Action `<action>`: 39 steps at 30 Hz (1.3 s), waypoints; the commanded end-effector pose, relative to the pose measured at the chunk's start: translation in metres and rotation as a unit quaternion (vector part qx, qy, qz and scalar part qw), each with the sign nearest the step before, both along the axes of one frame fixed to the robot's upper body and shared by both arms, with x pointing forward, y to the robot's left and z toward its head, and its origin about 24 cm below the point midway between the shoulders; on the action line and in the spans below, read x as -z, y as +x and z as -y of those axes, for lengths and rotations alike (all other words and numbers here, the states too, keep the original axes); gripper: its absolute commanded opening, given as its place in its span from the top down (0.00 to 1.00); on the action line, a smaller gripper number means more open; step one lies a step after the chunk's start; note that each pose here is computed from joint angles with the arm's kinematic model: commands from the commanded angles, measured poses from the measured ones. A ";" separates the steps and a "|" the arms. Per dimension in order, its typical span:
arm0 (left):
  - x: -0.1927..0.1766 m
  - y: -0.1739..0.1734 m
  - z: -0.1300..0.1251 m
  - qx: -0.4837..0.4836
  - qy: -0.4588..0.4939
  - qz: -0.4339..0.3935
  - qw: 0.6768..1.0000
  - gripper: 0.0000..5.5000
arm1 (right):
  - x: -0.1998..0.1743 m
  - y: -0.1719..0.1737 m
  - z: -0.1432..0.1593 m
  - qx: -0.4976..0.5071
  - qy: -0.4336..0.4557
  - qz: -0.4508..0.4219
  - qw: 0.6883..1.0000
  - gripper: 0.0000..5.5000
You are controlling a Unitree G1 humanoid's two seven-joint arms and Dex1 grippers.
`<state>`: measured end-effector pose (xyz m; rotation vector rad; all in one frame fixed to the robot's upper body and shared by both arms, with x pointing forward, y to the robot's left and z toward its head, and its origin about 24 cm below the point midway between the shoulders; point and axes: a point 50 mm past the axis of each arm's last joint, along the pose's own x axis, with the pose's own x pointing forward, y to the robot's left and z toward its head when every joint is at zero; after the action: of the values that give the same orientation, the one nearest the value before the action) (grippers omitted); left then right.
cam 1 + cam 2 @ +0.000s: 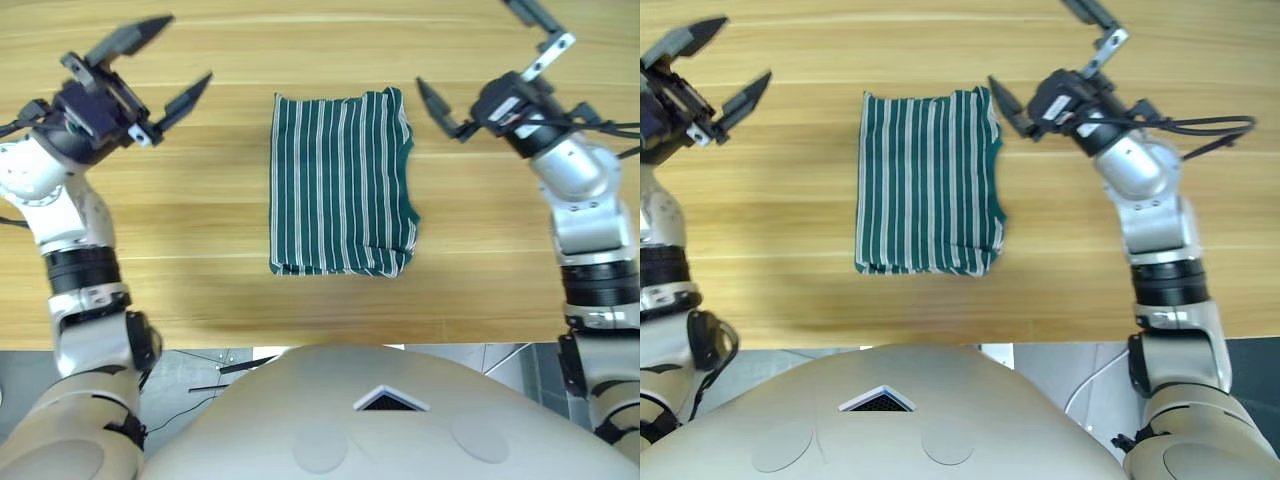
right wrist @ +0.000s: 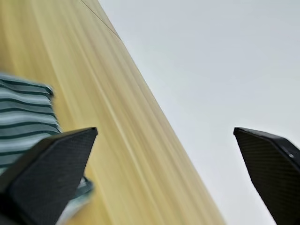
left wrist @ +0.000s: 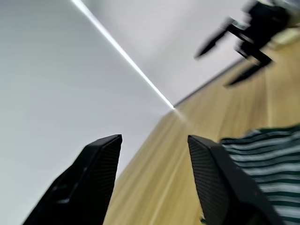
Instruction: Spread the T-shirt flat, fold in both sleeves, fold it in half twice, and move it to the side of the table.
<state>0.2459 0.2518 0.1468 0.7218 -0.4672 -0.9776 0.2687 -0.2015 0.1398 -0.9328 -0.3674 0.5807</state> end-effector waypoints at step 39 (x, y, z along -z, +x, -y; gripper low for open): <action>0.140 -0.091 0.041 0.161 0.306 -0.216 0.913 0.33 | 0.113 -0.118 -0.013 -0.218 -0.231 -0.342 0.884 0.02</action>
<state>0.1659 0.2051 0.0257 0.9264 -0.0055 -1.5043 0.1474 -0.1750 0.0441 -0.9469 0.0794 1.4259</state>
